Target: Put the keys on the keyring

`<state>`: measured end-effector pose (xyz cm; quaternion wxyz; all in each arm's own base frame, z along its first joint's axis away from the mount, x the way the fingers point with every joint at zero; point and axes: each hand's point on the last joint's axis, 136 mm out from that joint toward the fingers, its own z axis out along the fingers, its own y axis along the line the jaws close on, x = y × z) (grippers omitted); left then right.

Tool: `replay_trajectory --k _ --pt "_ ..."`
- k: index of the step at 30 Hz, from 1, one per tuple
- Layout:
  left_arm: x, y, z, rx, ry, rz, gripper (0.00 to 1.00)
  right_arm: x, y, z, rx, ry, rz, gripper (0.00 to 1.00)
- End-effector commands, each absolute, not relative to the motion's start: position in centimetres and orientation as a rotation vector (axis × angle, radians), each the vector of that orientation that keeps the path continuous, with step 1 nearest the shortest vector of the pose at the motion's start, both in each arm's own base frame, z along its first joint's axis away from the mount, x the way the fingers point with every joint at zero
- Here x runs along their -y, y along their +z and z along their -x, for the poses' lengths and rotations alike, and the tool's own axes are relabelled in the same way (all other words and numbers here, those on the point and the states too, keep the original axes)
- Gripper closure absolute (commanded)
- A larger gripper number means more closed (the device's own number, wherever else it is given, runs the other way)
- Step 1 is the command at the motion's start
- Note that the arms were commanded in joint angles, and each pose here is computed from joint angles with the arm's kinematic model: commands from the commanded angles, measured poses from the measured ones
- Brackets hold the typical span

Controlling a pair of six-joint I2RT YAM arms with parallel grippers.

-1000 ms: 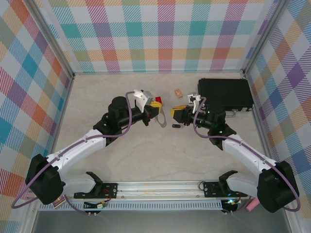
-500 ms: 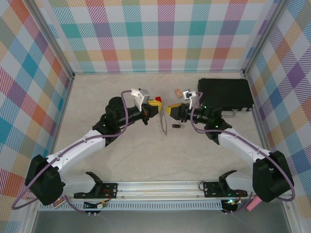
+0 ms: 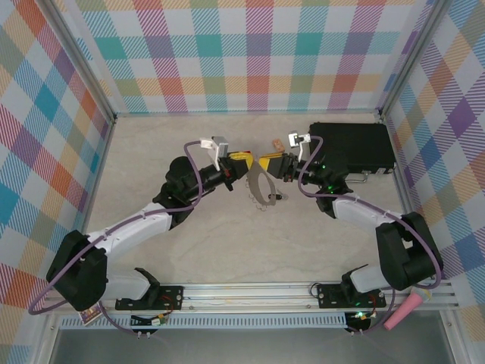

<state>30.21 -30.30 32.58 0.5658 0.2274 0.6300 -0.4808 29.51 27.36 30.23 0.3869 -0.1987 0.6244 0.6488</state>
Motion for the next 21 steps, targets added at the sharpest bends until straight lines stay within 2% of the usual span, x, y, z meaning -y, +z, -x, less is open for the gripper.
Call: replay_trajectory --k 1,15,21 --pt "29.9 36.2 -29.7 -1.326 -1.190 -0.508 1.00 -27.3 33.4 -28.1 -1.458 1.675 0.603 0.68" --pt "30.9 36.7 -29.4 -1.316 -1.273 -0.537 1.00 -27.7 34.4 -27.5 -1.438 1.637 0.654 0.72" --pt "31.1 36.8 -29.0 -1.314 -1.296 -0.553 1.00 -27.9 34.4 -27.5 -1.444 1.618 0.663 0.77"
